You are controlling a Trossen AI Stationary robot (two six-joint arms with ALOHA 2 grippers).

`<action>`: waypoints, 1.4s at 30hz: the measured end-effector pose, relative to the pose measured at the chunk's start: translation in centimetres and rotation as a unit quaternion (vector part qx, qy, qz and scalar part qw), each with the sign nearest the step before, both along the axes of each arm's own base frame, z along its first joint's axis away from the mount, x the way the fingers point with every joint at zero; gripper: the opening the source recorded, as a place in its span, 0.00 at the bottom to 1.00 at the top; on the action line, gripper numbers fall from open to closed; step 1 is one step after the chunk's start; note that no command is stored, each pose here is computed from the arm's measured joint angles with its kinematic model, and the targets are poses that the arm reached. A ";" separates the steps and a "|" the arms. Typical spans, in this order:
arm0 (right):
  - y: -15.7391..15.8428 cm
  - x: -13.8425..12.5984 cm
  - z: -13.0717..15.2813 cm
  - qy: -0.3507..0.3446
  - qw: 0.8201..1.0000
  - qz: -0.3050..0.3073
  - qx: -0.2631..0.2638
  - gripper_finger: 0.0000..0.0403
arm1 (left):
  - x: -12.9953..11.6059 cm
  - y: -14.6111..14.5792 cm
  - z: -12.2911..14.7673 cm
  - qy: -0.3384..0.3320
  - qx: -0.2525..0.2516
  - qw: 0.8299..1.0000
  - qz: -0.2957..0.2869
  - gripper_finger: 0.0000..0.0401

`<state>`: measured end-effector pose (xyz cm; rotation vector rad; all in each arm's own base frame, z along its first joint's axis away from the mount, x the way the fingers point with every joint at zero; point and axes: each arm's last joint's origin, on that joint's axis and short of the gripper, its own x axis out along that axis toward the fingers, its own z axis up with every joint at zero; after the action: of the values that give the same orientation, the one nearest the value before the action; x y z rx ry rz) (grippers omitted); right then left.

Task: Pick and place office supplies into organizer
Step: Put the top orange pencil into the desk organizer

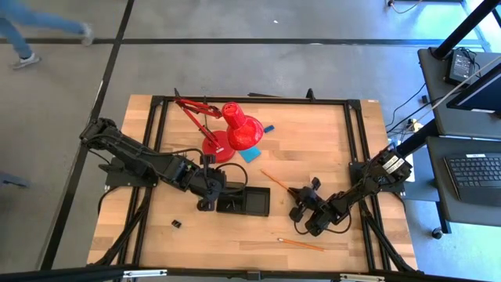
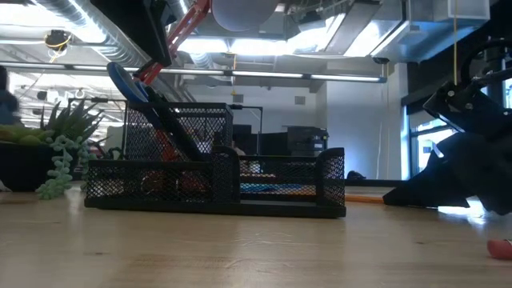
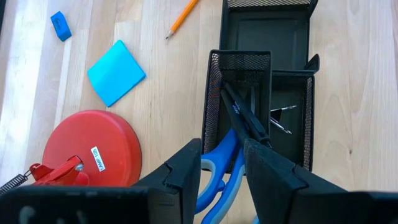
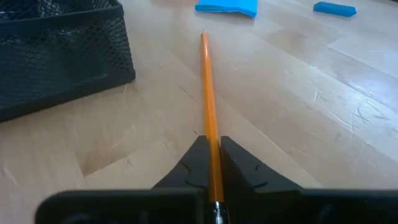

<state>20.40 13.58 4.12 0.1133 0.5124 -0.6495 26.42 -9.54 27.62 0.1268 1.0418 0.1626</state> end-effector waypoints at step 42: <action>-4.7 1.1 22.3 0.214 0.960 0.180 0.013 0.05 | 0.1 -0.2 0.0 0.001 -0.021 1.000 -0.009 0.29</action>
<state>21.54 8.86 26.43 -0.0981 0.9344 -0.3056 26.50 -9.70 27.62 0.0983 1.0454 0.1244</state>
